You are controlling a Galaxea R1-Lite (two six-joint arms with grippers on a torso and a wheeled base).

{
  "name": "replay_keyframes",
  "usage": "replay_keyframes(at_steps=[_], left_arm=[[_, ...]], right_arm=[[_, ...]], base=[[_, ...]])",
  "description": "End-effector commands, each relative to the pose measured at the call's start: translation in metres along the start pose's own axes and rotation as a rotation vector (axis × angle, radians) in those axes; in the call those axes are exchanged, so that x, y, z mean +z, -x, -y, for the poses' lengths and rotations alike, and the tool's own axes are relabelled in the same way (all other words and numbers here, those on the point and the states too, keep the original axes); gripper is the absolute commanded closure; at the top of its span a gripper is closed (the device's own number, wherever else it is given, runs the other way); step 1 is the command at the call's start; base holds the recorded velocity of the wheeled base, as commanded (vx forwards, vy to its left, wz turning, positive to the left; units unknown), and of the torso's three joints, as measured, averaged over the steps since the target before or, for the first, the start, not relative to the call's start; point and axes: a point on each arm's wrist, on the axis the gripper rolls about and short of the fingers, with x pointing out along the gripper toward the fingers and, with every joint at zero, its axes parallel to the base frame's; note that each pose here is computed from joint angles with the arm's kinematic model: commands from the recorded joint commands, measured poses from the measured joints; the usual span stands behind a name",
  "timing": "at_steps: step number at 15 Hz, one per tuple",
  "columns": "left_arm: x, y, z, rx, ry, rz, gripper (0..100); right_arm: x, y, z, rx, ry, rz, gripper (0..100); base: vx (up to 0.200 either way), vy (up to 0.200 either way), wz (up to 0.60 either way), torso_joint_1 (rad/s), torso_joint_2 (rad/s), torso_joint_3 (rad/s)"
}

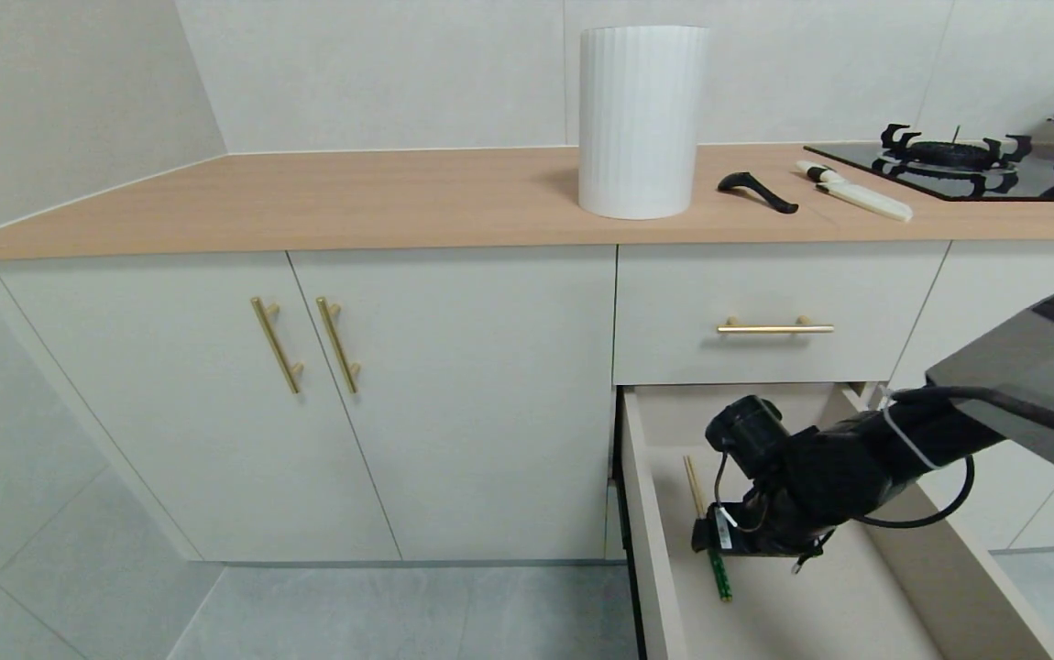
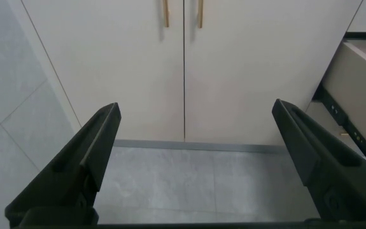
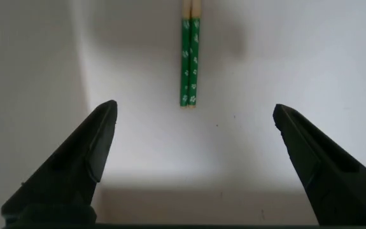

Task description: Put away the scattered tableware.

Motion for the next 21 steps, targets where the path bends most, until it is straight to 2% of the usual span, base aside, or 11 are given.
replay_keyframes(at_steps=[1, 4, 11, 13, 21], left_arm=[[0.0, 0.0, 0.0, 0.001, 0.0, 0.0, 0], [0.0, 0.0, 0.0, 0.001, 0.0, 0.0, 0], [0.0, 0.0, 0.0, 0.001, 0.0, 0.0, 0], [0.0, 0.0, 0.0, -0.001, 0.0, 0.0, 0], [0.0, 0.0, 0.0, 0.001, 0.0, 0.001, 0]], right_arm=[[0.006, 0.07, 0.008, 0.068, 0.018, 0.148, 0], [0.005, 0.12, 0.019, 0.109, 0.054, 0.266, 0], [-0.008, 0.166, 0.035, 0.118, 0.116, 0.386, 0], [-0.008, 0.172, 0.036, 0.124, 0.114, 0.403, 0], [-0.008, 0.169, 0.035, 0.122, 0.12, 0.398, 0]], base=[[0.0, 0.0, 0.0, 0.0, 0.0, 0.0], [0.0, 0.0, 0.0, 0.0, 0.0, 0.0], [0.0, 0.0, 0.0, 0.002, -0.06, -0.061], [0.0, 0.0, 0.0, 0.041, -0.17, -0.325], [0.0, 0.0, 0.0, 0.109, -0.49, -0.339]])
